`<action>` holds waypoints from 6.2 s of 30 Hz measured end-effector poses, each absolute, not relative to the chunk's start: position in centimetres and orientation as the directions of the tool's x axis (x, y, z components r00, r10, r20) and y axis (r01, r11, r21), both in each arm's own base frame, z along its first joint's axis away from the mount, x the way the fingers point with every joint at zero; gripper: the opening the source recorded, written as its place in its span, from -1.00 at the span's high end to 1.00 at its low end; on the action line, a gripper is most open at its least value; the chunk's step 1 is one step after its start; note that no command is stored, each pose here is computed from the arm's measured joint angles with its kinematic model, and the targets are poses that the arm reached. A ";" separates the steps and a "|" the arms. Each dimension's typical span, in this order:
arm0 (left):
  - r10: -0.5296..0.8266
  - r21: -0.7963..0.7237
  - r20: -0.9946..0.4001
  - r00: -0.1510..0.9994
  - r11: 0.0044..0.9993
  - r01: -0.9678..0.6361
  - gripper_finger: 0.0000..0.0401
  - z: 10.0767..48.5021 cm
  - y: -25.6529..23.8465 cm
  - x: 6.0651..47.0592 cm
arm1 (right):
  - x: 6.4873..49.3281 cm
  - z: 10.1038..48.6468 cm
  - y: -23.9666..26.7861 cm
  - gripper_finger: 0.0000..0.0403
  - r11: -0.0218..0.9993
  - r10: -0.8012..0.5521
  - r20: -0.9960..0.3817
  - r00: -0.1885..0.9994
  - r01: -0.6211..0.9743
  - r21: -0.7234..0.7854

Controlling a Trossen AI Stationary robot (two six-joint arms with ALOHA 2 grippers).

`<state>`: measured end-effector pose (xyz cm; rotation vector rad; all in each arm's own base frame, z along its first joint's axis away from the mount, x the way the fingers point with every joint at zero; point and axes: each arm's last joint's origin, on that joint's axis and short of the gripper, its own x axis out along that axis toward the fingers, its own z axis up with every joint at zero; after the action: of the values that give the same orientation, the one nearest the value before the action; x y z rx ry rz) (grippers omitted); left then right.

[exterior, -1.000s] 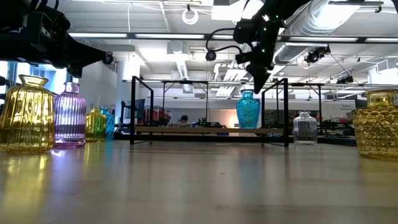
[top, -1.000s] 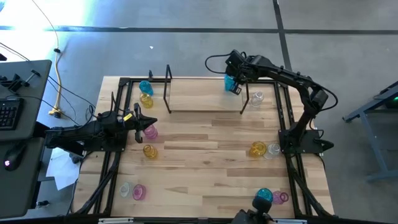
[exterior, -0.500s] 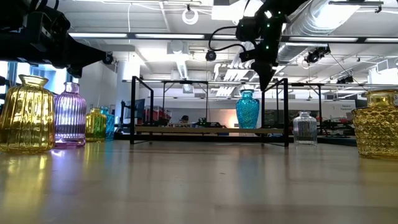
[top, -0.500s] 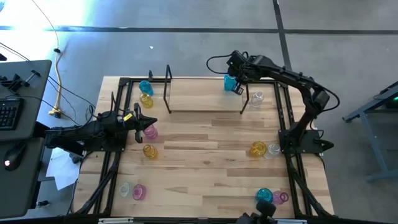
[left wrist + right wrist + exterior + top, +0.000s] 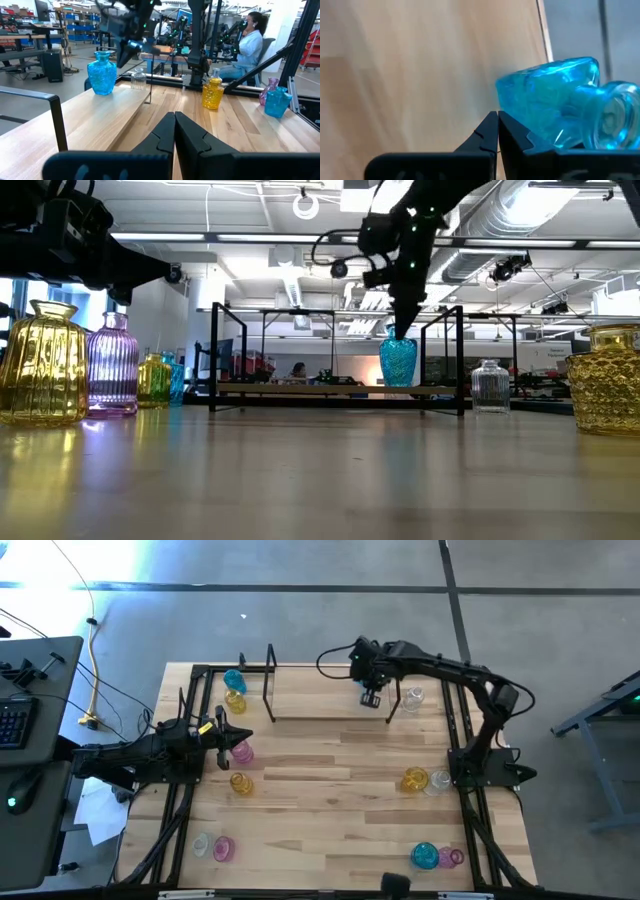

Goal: Sort vases onto shelf
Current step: Put the top right blue vase on the shelf, then put the bottom blue vase aligned with the other blue vase on the shelf

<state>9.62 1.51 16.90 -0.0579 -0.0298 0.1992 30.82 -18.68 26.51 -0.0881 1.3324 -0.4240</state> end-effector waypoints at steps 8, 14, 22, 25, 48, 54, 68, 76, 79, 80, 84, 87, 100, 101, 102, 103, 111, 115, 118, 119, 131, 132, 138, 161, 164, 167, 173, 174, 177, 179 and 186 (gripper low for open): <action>0.199 -0.060 0.024 0.980 0.979 -0.197 1.00 16.9 1.5 9.6 | 31.1 25.9 -19.2 1.00 0.881 -0.424 -0.898 0.114 0.282 -0.380; 0.199 -0.060 0.023 0.980 0.979 -0.197 1.00 16.9 1.5 9.6 | 31.3 26.0 -19.3 1.00 0.867 -0.450 -0.885 0.122 0.296 -0.400; 0.199 -0.060 0.023 0.980 0.979 -0.197 1.00 16.9 1.5 9.6 | 31.4 26.0 -19.4 1.00 0.863 -0.457 -0.880 0.133 0.305 -0.402; 0.199 -0.060 0.024 0.980 0.979 -0.197 1.00 16.9 1.5 9.6 | 31.4 26.0 -19.2 1.00 0.867 -0.453 -0.882 0.132 0.296 -0.401; 0.067 -0.074 0.043 0.997 0.995 -0.064 1.00 17.1 1.1 9.7 | 35.3 27.3 -0.7 1.00 0.984 -0.149 -0.871 0.468 0.161 -0.082; 0.054 -0.073 0.047 0.997 0.996 -0.050 1.00 17.1 1.1 9.7 | 35.5 24.0 4.3 1.00 0.994 -0.065 -0.816 0.574 0.110 -0.002; 0.090 -0.064 0.052 0.995 0.994 -0.087 1.00 17.2 1.2 9.7 | 28.4 24.4 14.1 1.00 0.956 0.006 -0.878 0.478 0.254 0.145; 0.126 -0.047 0.054 0.990 0.991 -0.124 1.00 17.2 1.3 9.7 | 22.3 27.8 18.4 0.99 0.869 0.021 -0.955 0.297 0.467 0.164; 0.126 -0.047 0.054 0.990 0.991 -0.124 1.00 17.2 1.3 9.7 | 20.7 29.0 19.9 0.88 0.838 0.051 -0.964 0.260 0.515 0.183; 0.127 -0.047 0.054 0.990 0.991 -0.124 1.00 17.2 1.3 9.7 | 20.2 29.4 20.3 0.82 0.827 0.060 -0.964 0.259 0.528 0.193; 0.130 -0.047 0.054 0.990 0.991 -0.128 1.00 17.2 1.3 9.7 | 18.8 29.6 21.9 0.49 0.778 0.101 -0.969 0.226 0.589 0.218; 0.130 -0.049 0.054 0.990 0.991 -0.128 1.00 17.2 1.3 9.7 | 18.3 29.0 22.9 0.22 0.763 0.124 -0.978 0.166 0.614 0.201; 0.130 -0.114 0.000 0.992 0.985 -0.129 1.00 16.7 1.3 9.8 | 18.8 25.7 25.3 -0.24 0.779 0.135 -0.991 0.003 0.617 0.108; 0.130 -0.123 -0.001 0.992 0.984 -0.129 1.00 16.7 1.3 9.8 | 18.8 25.6 25.4 -0.24 0.779 0.132 -0.991 -0.001 0.618 0.103; 0.130 -0.128 -0.003 0.991 0.983 -0.129 1.00 16.7 1.3 9.8 | 18.9 25.4 25.5 -0.24 0.780 0.129 -0.992 -0.003 0.618 0.099; 0.130 -0.130 -0.007 0.991 0.983 -0.130 1.00 16.6 1.3 9.8 | 18.9 25.2 25.5 -0.24 0.780 0.127 -0.992 -0.004 0.619 0.098; 0.130 -0.130 -0.031 0.991 0.983 -0.133 1.00 16.4 1.4 10.0 | 19.3 23.9 26.0 -0.24 0.783 0.088 -0.995 -0.035 0.621 0.047; 0.130 -0.130 -0.035 0.991 0.983 -0.133 1.00 16.4 1.4 10.0 | 19.3 23.3 26.1 -0.24 0.783 0.060 -0.997 -0.058 0.621 0.011; 0.130 -0.130 -0.035 0.991 0.983 -0.133 1.00 16.4 1.4 10.0 | 19.4 23.1 26.2 -0.24 0.783 0.052 -0.997 -0.064 0.621 0.001; 0.130 -0.130 -0.034 0.991 0.983 -0.133 1.00 16.4 1.4 10.0 | 19.4 23.0 26.2 -0.24 0.783 0.052 -0.997 -0.065 0.621 0.000; 0.130 -0.138 -0.033 0.991 0.981 -0.133 1.00 16.4 1.4 10.0 | 19.5 23.0 26.3 0.06 0.781 0.060 -0.997 -0.045 0.624 0.019; 0.130 -0.138 -0.033 0.991 0.981 -0.133 1.00 16.4 1.4 10.0 | 19.6 23.0 26.3 0.09 0.781 0.058 -0.997 -0.041 0.624 0.020; 0.130 -0.139 -0.032 0.991 0.981 -0.133 1.00 16.4 1.4 10.0 | 19.6 23.0 26.4 0.18 0.782 0.062 -0.998 -0.029 0.623 0.030; 0.130 -0.146 -0.031 0.991 0.980 -0.133 1.00 16.4 1.4 10.0 | 19.1 23.0 26.5 -0.18 0.793 0.069 -0.995 -0.072 0.609 0.011; 0.130 -0.146 -0.031 0.991 0.980 -0.133 1.00 16.4 1.4 10.0 | 18.9 23.0 26.7 -0.15 0.797 0.062 -0.996 -0.065 0.604 0.011; 0.130 -0.146 -0.031 0.991 0.980 -0.133 1.00 16.4 1.4 10.0 | 18.7 23.0 26.8 -0.08 0.801 0.041 -0.998 -0.037 0.599 0.011; 0.130 -0.147 -0.031 0.991 0.980 -0.133 1.00 16.4 1.4 10.0 | 18.8 22.9 26.8 0.10 0.802 0.034 -0.999 -0.029 0.598 0.009; 0.130 -0.149 -0.032 0.991 0.980 -0.133 1.00 16.4 1.4 10.0 | 18.8 22.9 26.8 0.12 0.803 0.033 -0.999 -0.029 0.596 0.009; 0.130 -0.153 -0.031 0.991 0.979 -0.133 1.00 16.4 1.4 10.0 | 18.8 22.9 26.8 0.18 0.805 0.034 -0.999 -0.030 0.593 0.009; 0.130 -0.153 -0.032 0.991 0.979 -0.134 1.00 16.4 1.4 10.0 | 18.8 22.9 26.8 0.25 0.806 0.034 -0.999 -0.030 0.592 0.010; 0.130 -0.153 -0.032 0.991 0.979 -0.134 1.00 16.4 1.4 10.0 | 18.8 23.0 26.7 0.48 0.826 0.026 -0.999 -0.028 0.563 0.006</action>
<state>9.97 1.36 16.44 -0.1560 0.0215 0.1328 18.77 26.73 22.96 0.4843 1.5546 -0.4577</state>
